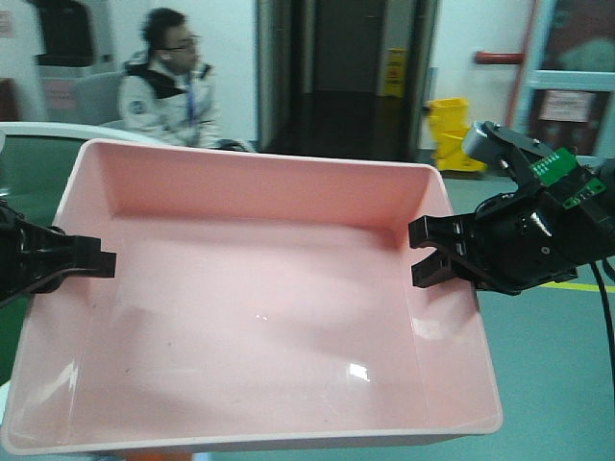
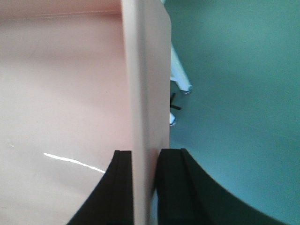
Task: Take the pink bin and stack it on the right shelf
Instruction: 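Hold the pink bin with both grippers while the base drives to the table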
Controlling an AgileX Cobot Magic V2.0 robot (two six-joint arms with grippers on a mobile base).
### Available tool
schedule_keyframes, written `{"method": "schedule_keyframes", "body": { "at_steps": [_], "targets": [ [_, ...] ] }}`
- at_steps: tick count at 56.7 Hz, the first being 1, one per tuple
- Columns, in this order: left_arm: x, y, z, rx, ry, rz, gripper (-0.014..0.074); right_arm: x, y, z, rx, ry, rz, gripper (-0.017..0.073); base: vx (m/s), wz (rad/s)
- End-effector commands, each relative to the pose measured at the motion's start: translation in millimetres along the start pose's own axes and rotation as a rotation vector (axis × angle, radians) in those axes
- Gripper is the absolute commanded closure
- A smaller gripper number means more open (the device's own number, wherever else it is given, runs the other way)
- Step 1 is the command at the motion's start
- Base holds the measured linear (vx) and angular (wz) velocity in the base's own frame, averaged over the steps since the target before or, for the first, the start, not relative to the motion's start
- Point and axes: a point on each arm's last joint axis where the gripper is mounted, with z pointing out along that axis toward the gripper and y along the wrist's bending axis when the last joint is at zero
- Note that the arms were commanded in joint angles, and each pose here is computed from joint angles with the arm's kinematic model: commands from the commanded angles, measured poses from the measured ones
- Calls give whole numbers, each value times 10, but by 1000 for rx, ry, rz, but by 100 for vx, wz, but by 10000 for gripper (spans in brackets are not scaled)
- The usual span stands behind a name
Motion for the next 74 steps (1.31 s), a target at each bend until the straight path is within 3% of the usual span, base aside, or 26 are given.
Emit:
{"method": "schedule_keyframes", "body": {
  "at_steps": [1,40,74],
  "targets": [
    [-167,-66,-221,6,-153,23,598,-149,-8,-246,36,-159,-32,568,12,-68],
    [-169,-66,-222,6,-155,23,598,-126,-9,-243,36,-133,-31,568,23,-59],
    [-168,-66,-221,6,-154,23,598,-126,-9,-243,36,-132,-31,568,38,-17]
  ]
}}
